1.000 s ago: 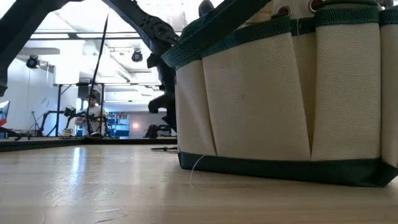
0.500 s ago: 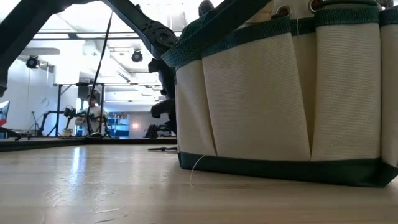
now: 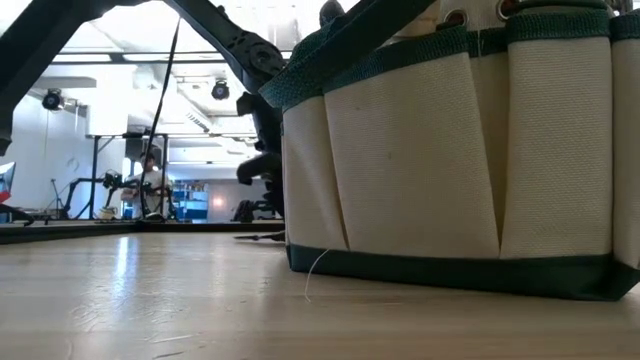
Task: Pick & Place Garden tools in Gardening bag
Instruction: Put the green shear scissors into the white gardening bag
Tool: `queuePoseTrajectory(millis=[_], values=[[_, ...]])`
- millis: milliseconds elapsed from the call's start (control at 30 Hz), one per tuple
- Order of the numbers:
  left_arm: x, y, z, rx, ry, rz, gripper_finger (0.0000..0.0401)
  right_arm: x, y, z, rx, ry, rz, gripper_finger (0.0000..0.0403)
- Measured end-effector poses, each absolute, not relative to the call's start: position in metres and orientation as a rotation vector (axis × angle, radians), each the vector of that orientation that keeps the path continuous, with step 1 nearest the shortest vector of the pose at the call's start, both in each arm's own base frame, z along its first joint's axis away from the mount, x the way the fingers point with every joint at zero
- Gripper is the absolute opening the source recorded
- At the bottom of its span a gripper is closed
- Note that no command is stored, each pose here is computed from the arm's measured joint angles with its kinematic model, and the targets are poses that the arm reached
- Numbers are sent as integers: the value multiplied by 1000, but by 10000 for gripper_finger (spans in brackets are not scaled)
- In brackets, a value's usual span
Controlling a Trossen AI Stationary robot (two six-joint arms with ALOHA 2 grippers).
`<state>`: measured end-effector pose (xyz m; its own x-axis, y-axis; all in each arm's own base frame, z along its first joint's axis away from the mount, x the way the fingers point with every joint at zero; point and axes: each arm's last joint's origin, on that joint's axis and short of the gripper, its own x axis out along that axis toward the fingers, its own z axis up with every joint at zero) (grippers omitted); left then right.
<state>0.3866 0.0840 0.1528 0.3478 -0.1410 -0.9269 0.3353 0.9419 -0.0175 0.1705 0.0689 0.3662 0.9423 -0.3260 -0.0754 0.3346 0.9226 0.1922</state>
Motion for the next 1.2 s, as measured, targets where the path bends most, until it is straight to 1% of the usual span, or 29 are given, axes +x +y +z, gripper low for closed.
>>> queuePoseTrajectory(millis=[400, 567, 667, 767, 1200], values=[[384, 83, 153, 177, 1198, -319, 32, 171, 69, 366, 204, 43, -339, 56], [374, 82, 162, 207, 1267, -305, 32, 171, 69, 366, 204, 43, -339, 57], [365, 81, 176, 234, 1317, -275, 32, 171, 69, 366, 204, 43, -339, 57], [359, 82, 195, 287, 1317, -211, 32, 171, 69, 366, 204, 43, -339, 57], [323, 78, 266, 397, 1255, -53, 32, 171, 69, 366, 200, 43, -338, 57]])
